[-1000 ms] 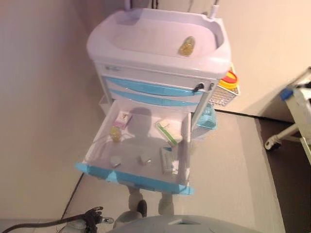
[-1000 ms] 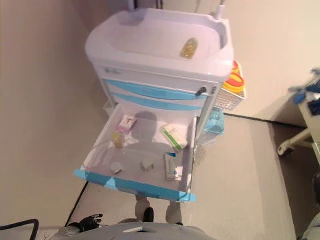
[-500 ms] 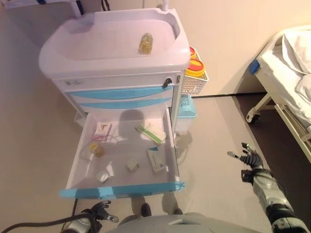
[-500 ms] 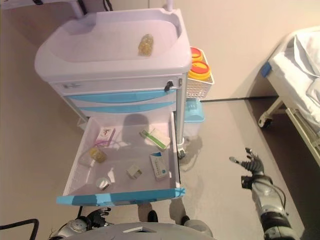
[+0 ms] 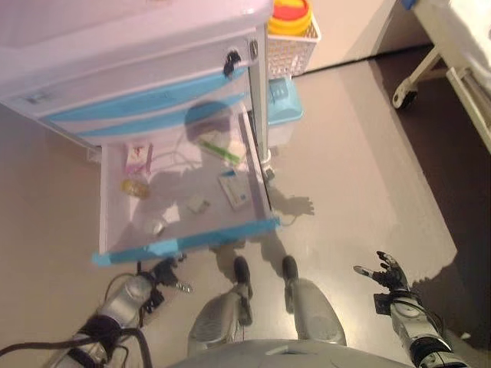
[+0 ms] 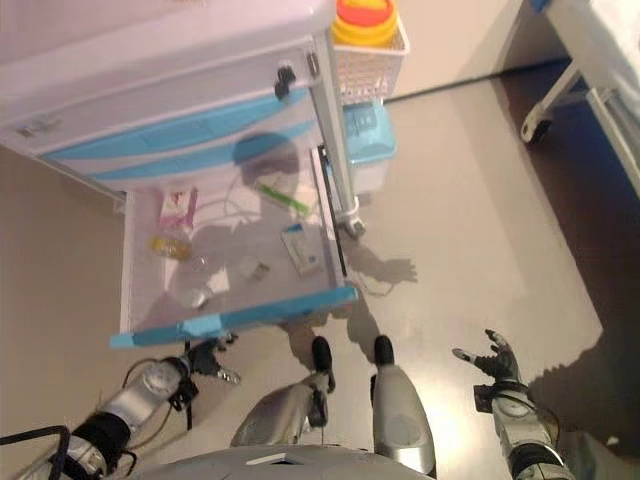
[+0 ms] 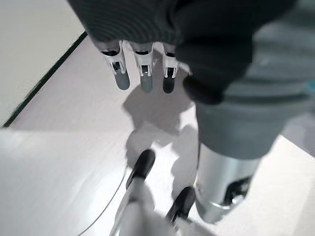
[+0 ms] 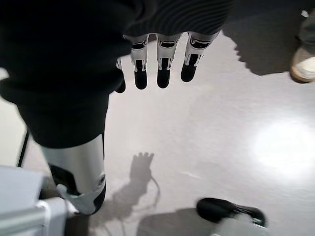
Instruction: Open the drawer and pick up the medicine
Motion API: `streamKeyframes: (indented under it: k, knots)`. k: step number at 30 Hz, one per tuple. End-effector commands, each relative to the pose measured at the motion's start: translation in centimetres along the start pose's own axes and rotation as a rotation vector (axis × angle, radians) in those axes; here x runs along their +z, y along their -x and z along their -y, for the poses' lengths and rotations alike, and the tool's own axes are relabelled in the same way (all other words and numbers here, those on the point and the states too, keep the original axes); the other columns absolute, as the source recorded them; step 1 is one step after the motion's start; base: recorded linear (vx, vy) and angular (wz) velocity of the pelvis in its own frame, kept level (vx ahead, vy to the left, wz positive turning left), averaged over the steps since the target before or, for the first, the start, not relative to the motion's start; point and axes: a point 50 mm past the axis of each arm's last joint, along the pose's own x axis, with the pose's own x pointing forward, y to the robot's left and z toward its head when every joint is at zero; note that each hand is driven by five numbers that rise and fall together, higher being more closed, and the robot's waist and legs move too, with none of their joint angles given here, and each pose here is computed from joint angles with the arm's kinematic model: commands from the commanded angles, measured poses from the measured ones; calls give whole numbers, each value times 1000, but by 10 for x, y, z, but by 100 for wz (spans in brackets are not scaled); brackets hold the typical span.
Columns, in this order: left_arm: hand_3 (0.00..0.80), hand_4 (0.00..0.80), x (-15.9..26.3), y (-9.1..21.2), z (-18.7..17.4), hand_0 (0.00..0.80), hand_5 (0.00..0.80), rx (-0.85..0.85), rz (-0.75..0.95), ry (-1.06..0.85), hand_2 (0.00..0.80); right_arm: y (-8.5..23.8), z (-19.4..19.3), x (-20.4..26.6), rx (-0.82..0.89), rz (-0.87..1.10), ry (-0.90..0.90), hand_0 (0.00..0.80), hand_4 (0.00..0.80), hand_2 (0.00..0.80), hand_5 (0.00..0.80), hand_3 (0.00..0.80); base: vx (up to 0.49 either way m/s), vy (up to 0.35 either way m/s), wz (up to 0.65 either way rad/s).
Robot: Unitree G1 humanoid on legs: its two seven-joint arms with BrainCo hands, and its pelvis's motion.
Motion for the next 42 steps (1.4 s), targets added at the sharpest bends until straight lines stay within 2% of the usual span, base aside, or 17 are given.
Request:
streamKeyframes:
  k: [1, 4, 10, 15, 17, 18, 19, 22, 26, 29, 34, 36, 42]
  knots:
    - [0, 0, 37, 11, -55, 0, 0, 167, 136, 26, 0, 2, -3, 11, 51, 89, 77, 0, 0, 0, 0, 0, -46, 24, -2]
    - [0, 0, 57, 26, -98, 0, 0, 241, 185, 27, 0, 1, -5, 20, 89, 124, 122, 0, 0, 0, 0, 0, 2, 30, -11]
    - [0, 0, 104, 69, -206, 0, 0, 567, 219, 52, 0, -3, 0, 42, 107, 207, 176, 0, 0, 0, 0, 0, 7, 55, -13]
    - [0, 0, 136, 128, -288, 0, 0, 1023, 202, 184, 0, -5, -4, 66, 123, 298, 204, 0, 0, 0, 0, 0, -36, 54, -12]
    - [0, 0, 148, 155, -306, 0, 0, 1258, 297, 329, 0, -5, -9, 71, 127, 318, 201, 0, 0, 0, 0, 0, -36, 12, -22]
    - [0, 0, 156, 172, -316, 0, 0, 1431, 375, 409, 0, -4, -16, 73, 130, 345, 221, 0, 0, 0, 0, 0, -27, -5, -20]
    - [0, 0, 164, 177, -316, 0, 0, 1509, 425, 460, 0, -4, -20, 75, 129, 354, 229, 0, 0, 0, 0, 0, -23, -22, -12]
    - [0, 0, 174, 170, -305, 0, 0, 1583, 581, 572, 0, -5, -30, 77, 139, 351, 200, 0, 0, 0, 0, 0, -30, -68, -10]
    - [0, 0, 169, 136, -285, 0, 0, 1430, 570, 546, 0, -4, -40, 76, 169, 338, 208, 0, 0, 0, 0, 0, -14, -42, -5]
    - [0, 0, 145, 92, -253, 0, 0, 1187, 512, 542, 0, -2, -45, 70, 186, 322, 210, 0, 0, 0, 0, 0, -6, -45, 2]
    - [0, 0, 93, 41, -190, 0, 0, 832, 395, 527, 0, 0, -43, 61, 183, 296, 216, 0, 0, 0, 0, 0, 6, -23, 2]
    - [0, 0, 70, 27, -163, 0, 0, 719, 345, 554, 0, 0, -41, 58, 178, 284, 214, 0, 0, 0, 0, 0, 0, 0, 0]
    - [0, 0, 26, 11, -105, 0, 0, 577, 252, 600, 0, 1, -38, 47, 177, 243, 218, 0, 0, 0, 0, 0, 33, -24, 13]
